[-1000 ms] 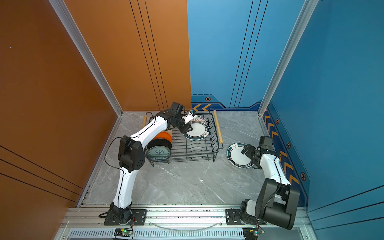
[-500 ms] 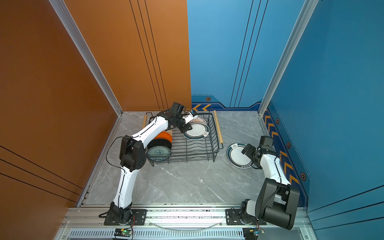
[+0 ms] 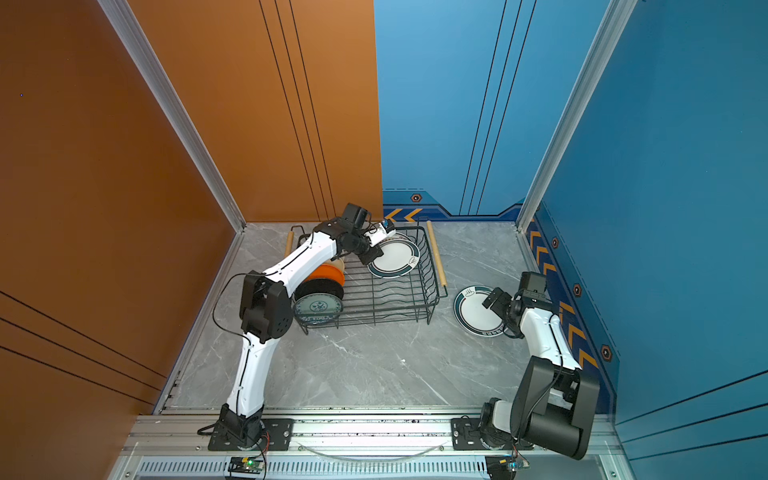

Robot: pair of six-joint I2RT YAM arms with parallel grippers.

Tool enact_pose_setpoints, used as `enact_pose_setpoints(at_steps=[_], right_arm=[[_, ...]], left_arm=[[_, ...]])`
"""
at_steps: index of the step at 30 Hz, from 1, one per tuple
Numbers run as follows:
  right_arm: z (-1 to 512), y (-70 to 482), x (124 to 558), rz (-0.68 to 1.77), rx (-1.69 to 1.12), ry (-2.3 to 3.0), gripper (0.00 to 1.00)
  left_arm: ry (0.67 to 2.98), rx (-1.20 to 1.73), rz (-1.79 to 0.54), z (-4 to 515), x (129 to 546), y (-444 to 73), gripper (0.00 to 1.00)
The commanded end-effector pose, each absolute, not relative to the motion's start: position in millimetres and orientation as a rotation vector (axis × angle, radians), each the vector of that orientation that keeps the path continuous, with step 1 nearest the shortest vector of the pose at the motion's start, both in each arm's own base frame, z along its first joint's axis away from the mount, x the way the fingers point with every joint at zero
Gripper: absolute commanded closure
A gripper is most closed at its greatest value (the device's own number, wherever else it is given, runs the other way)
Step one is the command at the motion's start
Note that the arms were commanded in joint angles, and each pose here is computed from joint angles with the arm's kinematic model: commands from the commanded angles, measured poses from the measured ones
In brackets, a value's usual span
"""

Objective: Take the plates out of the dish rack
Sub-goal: 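Grasp the next white plate in the rack with the left gripper, then lift the plate out with the left gripper while the right reaches toward it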

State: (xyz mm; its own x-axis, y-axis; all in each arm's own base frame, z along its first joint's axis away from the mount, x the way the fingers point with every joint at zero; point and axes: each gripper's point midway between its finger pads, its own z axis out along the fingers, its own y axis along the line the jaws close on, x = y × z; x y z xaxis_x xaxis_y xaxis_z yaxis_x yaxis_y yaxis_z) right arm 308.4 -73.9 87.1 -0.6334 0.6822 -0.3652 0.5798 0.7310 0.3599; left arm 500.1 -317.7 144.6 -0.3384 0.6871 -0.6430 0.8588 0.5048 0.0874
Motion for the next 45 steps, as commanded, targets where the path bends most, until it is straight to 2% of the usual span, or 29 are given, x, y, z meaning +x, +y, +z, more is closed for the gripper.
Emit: enact_pose_setpoints(at_steps=[1,7,16,25,30,34,38,45], right_arm=[[94,-73,310,0.301,0.927,2.442,0.00],[97,-72,309,0.310,0.923,2.433,0.00],[108,-79,300,0.241,0.950,2.395,0.00],[145,-69,302,0.284,0.881,2.298,0.00],[192,-37,313,0.416,0.757,2.216,0.00],[235,-6,318,0.498,0.648,2.140,0.00],[277,41,325,0.688,0.534,2.063,0.00],[291,132,337,0.983,0.371,2.075,0.00]], left_arm=[[2.203,1.251,-0.370,142,487,-311,0.96],[2.196,1.242,-0.340,155,482,-307,1.00],[2.171,1.198,-0.282,191,471,-295,1.00],[2.183,1.015,-0.312,253,446,-289,1.00],[2.260,0.699,-0.398,287,432,-275,1.00],[2.342,0.453,-0.528,293,417,-269,1.00],[2.348,0.269,-0.672,298,402,-272,1.00],[2.215,0.027,-1.007,310,381,-282,1.00]])
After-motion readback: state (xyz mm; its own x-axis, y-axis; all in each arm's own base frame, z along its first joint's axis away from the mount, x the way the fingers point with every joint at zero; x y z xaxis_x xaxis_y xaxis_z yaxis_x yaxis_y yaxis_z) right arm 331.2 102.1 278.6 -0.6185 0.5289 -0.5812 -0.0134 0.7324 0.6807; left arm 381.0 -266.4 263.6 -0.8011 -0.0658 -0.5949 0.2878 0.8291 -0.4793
